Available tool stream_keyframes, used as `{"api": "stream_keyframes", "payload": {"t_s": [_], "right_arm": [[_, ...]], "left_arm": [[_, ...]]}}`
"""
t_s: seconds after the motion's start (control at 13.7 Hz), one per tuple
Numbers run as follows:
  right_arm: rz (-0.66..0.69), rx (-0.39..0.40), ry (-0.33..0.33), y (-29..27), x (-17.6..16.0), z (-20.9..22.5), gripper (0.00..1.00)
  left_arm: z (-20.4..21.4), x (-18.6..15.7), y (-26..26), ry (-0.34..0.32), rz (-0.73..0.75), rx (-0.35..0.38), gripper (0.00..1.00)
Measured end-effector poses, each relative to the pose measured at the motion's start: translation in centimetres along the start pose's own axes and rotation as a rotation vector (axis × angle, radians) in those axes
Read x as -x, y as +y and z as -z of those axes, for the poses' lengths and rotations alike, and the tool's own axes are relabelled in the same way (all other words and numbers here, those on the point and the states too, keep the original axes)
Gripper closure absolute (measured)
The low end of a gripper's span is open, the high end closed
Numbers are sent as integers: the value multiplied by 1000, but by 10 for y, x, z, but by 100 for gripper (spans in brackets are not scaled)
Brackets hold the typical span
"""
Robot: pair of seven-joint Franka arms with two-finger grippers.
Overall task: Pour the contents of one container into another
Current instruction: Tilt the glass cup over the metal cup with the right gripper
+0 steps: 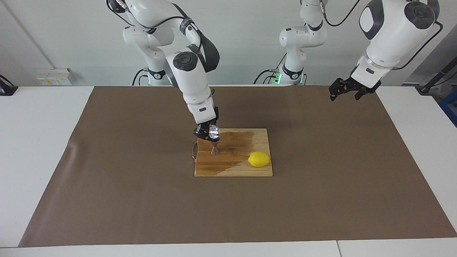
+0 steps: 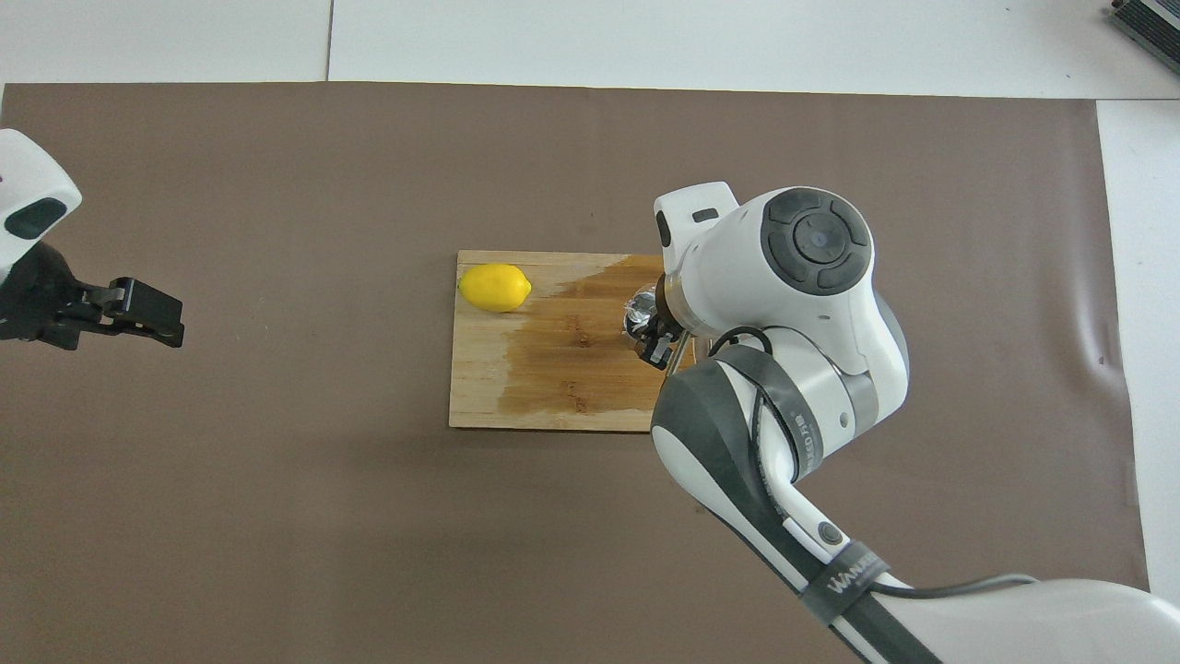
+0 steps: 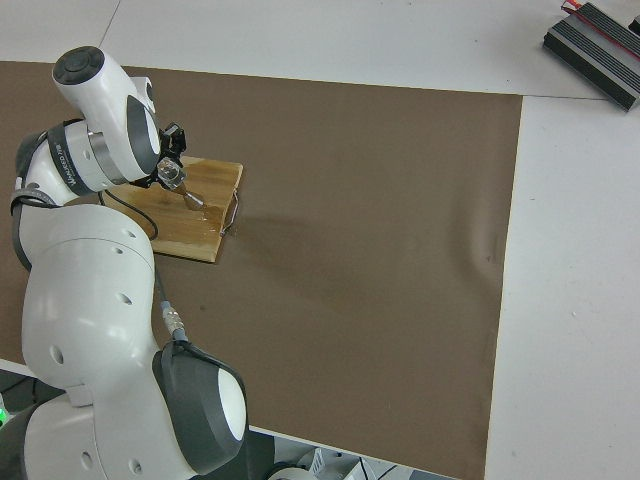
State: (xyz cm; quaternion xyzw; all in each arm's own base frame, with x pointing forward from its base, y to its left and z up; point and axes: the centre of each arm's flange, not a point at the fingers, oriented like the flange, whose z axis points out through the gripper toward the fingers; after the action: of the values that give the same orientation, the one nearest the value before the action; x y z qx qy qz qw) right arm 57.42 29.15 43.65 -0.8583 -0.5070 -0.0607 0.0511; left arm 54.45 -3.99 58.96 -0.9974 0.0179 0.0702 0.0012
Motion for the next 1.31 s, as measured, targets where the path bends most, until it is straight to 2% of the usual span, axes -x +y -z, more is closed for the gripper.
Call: {"api": "stream_keyframes", "payload": {"t_s": [0.44, 1.31], "right_arm": [[22, -2, -76, 0, 6, -3, 52], [30, 8, -89, 1, 7, -3, 52]], "left_arm": [[0, 0, 0, 0, 0, 0, 0], [0, 0, 0, 0, 0, 0, 0]]}}
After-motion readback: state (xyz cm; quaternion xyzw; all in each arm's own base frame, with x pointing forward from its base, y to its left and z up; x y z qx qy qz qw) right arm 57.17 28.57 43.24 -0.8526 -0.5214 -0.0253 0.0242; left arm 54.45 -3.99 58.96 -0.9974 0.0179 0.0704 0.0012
